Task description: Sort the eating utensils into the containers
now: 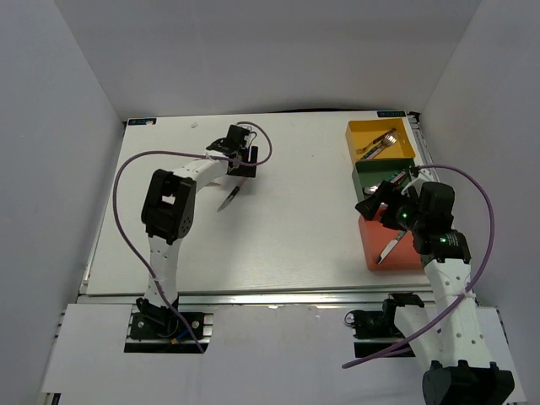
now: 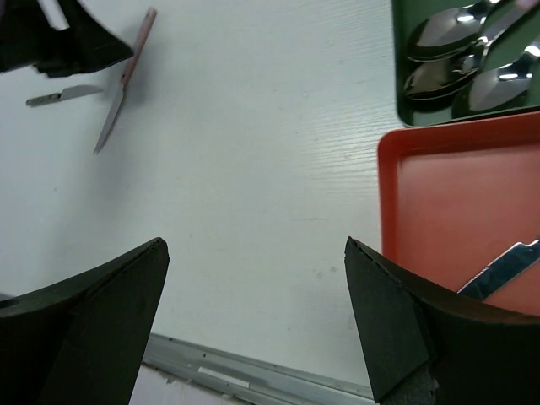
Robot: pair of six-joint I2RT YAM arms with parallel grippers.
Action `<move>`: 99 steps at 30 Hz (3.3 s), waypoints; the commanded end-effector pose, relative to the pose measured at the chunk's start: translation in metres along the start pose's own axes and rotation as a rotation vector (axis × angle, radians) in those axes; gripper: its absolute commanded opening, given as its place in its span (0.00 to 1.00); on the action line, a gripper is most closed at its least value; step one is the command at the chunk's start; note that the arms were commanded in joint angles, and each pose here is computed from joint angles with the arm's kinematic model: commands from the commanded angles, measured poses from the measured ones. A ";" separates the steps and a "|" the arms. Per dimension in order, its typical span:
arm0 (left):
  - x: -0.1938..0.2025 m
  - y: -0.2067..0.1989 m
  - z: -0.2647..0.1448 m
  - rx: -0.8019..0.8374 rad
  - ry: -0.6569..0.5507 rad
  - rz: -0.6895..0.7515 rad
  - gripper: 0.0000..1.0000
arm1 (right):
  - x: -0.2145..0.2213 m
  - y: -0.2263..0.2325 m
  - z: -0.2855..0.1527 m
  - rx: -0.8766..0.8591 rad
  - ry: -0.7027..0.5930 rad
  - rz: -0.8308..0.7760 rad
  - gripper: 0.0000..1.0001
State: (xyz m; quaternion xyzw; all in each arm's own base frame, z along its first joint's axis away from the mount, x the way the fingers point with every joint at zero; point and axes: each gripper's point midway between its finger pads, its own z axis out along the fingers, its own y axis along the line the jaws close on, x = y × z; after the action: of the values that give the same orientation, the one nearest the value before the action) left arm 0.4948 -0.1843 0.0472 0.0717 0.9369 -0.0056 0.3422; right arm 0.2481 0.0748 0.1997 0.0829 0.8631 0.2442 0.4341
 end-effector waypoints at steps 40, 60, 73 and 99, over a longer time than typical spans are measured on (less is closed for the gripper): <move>0.056 -0.203 -0.276 0.957 -0.250 -0.188 0.00 | 0.025 0.147 0.077 -0.401 0.004 0.274 0.75; 0.031 -0.065 -0.285 0.242 -0.360 -0.270 0.98 | -0.023 -0.021 0.049 0.250 -0.211 0.236 0.00; 0.058 -0.020 -0.279 0.041 -0.300 -0.185 0.98 | -0.080 -0.151 -0.033 0.638 -0.324 0.277 0.00; 0.042 0.038 -0.231 -0.123 -0.230 -0.438 0.98 | -0.063 -0.157 -0.012 0.592 -0.193 0.306 0.89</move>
State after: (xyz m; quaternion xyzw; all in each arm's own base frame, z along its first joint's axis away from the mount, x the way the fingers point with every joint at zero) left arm 0.3045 -0.1449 0.1848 -0.0977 0.8971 -0.0259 0.4301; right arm 0.2808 -0.0864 0.1446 0.3671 0.8406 0.0324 0.3970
